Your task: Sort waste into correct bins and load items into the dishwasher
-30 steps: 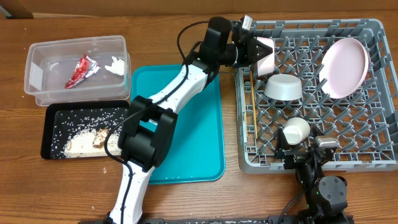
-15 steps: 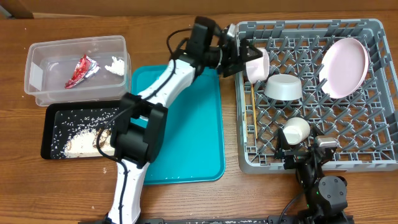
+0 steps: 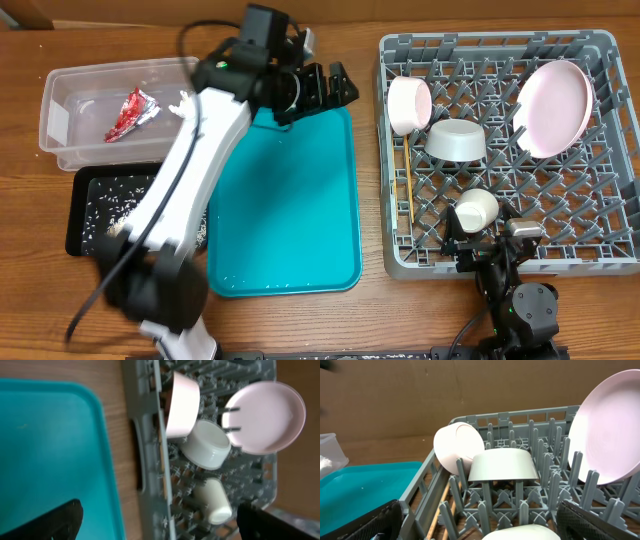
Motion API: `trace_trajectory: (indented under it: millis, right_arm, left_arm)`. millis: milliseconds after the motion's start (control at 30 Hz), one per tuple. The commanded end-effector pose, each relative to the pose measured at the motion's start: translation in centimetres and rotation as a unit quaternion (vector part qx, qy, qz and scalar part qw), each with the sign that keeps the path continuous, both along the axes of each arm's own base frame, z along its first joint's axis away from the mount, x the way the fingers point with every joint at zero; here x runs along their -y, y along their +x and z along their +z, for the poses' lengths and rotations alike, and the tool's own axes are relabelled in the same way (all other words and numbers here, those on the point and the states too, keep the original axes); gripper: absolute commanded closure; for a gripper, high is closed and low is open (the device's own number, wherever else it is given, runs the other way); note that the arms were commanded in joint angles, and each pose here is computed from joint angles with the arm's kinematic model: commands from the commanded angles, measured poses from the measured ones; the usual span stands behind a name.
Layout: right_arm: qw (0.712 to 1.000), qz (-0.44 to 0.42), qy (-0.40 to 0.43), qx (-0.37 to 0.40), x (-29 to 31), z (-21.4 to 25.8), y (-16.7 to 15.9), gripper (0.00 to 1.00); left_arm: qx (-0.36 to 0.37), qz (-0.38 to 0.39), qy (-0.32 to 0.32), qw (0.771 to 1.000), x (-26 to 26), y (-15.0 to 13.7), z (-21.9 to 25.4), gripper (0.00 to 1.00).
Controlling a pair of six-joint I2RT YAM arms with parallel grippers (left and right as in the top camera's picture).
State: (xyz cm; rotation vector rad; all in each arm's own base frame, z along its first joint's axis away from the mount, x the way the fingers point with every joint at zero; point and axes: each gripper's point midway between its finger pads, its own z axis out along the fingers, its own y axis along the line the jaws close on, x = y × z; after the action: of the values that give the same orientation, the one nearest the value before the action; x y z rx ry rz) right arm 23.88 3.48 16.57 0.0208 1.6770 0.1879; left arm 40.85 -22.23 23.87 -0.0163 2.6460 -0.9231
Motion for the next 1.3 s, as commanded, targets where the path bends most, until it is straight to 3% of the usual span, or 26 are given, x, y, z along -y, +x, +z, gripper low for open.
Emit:
trace_trajectory:
  millis: [0,300,533,767,1100,1267]
  right_arm:
    - [1.000,0.000,0.003,0.005,0.0,0.1,0.0,0.00]
    - [1.000,0.000,0.003,0.005,0.0,0.1,0.0,0.00]
    - [1.000,0.000,0.003,0.005,0.0,0.1,0.0,0.00]
    - [1.000,0.000,0.003,0.005,0.0,0.1,0.0,0.00]
    - [1.000,0.000,0.003,0.005,0.0,0.1,0.0,0.00]
    - [1.000,0.000,0.003,0.005,0.0,0.1,0.0,0.00]
  left_arm:
    - [0.080,0.035,0.120,0.989,-5.0,-2.5,4.0,0.00]
    - [0.156,0.134,0.218,0.954,-13.8,-11.7,11.9,0.00]
    - [0.227,0.167,0.197,0.939,-16.3,-16.7,16.2,0.00]
    - [0.198,0.141,0.189,0.951,-15.5,-17.6,15.1,0.00]
    - [0.166,0.132,0.206,0.955,-15.0,-15.9,13.3,0.00]
    - [0.187,0.167,0.238,0.938,-16.3,-14.4,13.8,0.00]
